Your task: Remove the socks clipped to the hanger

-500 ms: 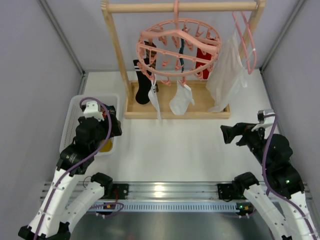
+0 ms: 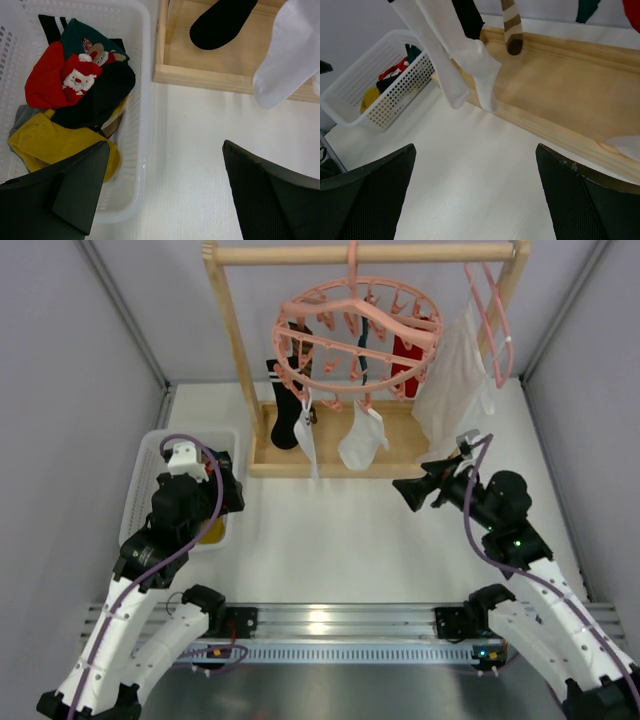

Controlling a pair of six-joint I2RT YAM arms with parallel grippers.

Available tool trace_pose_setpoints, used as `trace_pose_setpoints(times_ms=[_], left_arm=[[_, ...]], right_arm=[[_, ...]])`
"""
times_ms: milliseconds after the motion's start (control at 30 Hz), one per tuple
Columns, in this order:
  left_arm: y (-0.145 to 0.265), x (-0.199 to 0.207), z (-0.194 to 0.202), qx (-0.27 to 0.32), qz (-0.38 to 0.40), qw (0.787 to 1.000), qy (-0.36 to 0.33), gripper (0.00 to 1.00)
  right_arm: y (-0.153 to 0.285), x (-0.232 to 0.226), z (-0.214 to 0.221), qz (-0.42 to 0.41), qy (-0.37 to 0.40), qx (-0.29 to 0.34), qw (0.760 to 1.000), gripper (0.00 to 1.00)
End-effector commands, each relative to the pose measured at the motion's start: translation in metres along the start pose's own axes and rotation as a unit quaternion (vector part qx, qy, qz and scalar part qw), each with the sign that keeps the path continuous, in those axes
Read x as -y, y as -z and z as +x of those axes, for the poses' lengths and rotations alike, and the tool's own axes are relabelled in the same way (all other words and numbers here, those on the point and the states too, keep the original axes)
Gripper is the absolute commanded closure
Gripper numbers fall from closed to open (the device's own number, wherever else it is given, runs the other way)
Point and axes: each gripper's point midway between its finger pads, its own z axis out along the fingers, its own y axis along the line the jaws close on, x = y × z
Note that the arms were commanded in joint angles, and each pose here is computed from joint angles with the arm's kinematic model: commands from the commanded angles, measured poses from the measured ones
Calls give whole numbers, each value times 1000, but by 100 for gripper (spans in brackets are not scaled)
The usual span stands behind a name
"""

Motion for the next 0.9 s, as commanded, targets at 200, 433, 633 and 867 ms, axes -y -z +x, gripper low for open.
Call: trace_pose_setpoints(times_ms=[200, 433, 633, 867], left_arm=[[-1, 10, -6, 11, 23, 1000, 8, 2], [-2, 16, -6, 3, 35, 999, 7, 2], [11, 38, -27, 13, 86, 995, 40, 2], [30, 83, -92, 32, 162, 983, 84, 2]], right_arm=[[-91, -8, -36, -133, 100, 95, 981, 1], [-138, -19, -28, -186, 97, 124, 970, 10], [-158, -40, -5, -197, 88, 142, 966, 40], [-140, -56, -8, -208, 52, 185, 959, 100]])
